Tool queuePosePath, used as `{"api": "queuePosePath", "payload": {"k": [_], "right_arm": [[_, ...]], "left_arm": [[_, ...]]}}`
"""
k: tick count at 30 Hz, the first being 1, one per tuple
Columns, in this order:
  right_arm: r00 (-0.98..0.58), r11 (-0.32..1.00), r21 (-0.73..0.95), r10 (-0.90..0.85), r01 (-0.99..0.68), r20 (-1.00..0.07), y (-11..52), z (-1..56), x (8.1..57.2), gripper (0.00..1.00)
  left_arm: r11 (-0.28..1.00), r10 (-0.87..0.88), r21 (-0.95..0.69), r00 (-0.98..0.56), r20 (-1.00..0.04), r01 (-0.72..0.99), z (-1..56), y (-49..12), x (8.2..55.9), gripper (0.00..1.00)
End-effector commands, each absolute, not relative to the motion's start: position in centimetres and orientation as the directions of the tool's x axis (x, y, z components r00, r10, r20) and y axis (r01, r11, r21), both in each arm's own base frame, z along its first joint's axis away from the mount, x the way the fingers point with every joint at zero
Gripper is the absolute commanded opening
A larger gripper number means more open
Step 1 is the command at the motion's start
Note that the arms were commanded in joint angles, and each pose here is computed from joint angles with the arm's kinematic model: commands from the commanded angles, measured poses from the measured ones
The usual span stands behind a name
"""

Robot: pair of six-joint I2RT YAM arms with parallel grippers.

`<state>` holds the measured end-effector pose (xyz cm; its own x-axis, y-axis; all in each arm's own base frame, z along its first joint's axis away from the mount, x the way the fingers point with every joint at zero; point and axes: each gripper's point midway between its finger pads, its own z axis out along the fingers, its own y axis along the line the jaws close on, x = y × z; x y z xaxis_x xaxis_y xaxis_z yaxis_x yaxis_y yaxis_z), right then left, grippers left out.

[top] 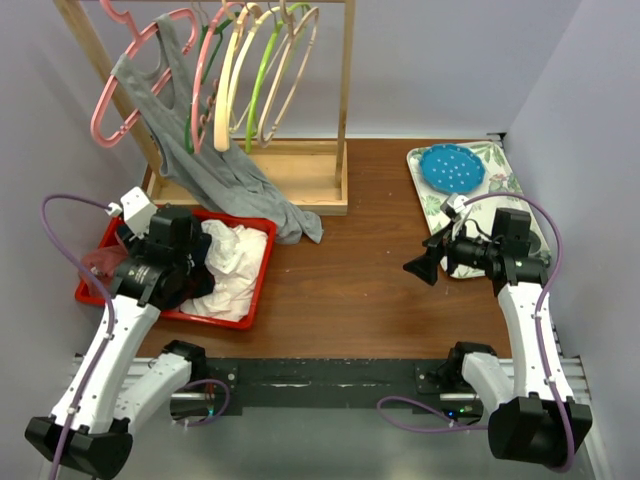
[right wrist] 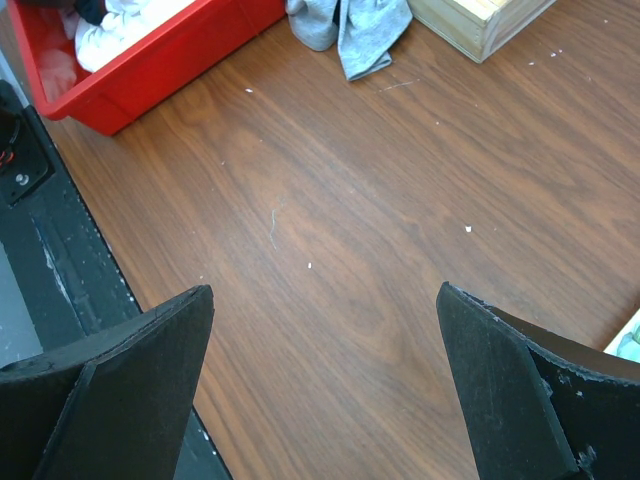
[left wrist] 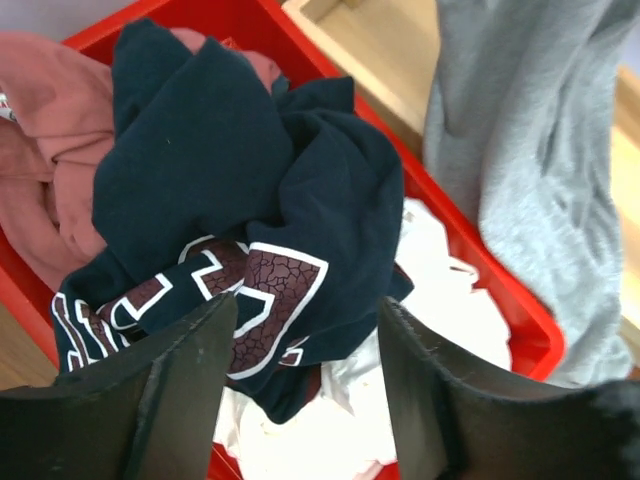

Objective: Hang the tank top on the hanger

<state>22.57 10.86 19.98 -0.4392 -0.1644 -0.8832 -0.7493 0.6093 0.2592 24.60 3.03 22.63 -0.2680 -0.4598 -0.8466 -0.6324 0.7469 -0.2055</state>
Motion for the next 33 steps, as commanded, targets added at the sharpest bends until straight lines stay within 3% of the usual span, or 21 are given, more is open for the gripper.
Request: {"api": "queuePosePath", "payload": {"k": [1, 4, 5, 8, 10, 14, 19, 22, 28, 33], "right_arm": [[-0.400, 0.609, 0.220, -0.176, -0.762, -0.899, 10.8, 21.0, 23.1, 0.99], [-0.404, 0.613, 0.220, -0.178, -0.759, -0.897, 10.7, 20.9, 23.1, 0.99], [-0.405, 0.615, 0.218, -0.180, -0.757, -0.897, 10.7, 20.8, 23.1, 0.99], [-0.403, 0.619, 0.214, -0.183, -0.755, -0.897, 10.6, 20.8, 23.2, 0.99], [-0.405, 0.620, 0.214, -0.183, -0.754, -0.896, 10.6, 20.7, 23.3, 0.99], [-0.410, 0.623, 0.218, -0.182, -0.751, -0.894, 10.5, 20.7, 23.4, 0.99], [-0.413, 0.630, 0.215, -0.185, -0.746, -0.892, 10.4, 20.5, 23.5, 0.99], [-0.417, 0.632, 0.216, -0.186, -0.744, -0.890, 10.3, 20.4, 23.6, 0.99], [-0.419, 0.638, 0.213, -0.189, -0.740, -0.888, 10.2, 20.2, 23.7, 0.99], [-0.417, 0.640, 0.209, -0.192, -0.740, -0.888, 10.2, 20.2, 23.7, 0.99]], "left_arm": [[0.726, -0.449, -0.169, -0.273, -0.851, -0.667, 20.5, 3.9, 25.3, 0.60], [0.712, -0.492, -0.186, -0.292, -0.820, -0.678, 18.5, 4.9, 26.0, 0.47], [0.695, -0.509, -0.194, -0.283, -0.813, -0.692, 18.1, 5.7, 26.0, 0.31], [0.714, -0.503, -0.238, -0.246, -0.828, -0.658, 20.3, 5.5, 26.2, 0.00], [0.750, -0.483, -0.270, -0.222, -0.847, -0.604, 22.9, 5.0, 26.4, 0.00], [0.777, -0.481, -0.418, -0.016, -0.877, -0.471, 33.5, 4.5, 25.2, 0.00], [0.777, -0.530, -0.544, 0.135, -0.837, -0.317, 42.4, 3.3, 23.8, 0.00], [0.801, -0.551, -0.583, 0.210, -0.808, -0.139, 49.2, 1.5, 22.5, 0.00], [0.806, -0.570, -0.495, 0.201, -0.797, 0.324, 58.1, -5.4, 20.3, 0.00], [0.610, -0.590, -0.315, 0.151, -0.793, 0.727, 63.1, -12.3, 16.2, 0.00]]}}
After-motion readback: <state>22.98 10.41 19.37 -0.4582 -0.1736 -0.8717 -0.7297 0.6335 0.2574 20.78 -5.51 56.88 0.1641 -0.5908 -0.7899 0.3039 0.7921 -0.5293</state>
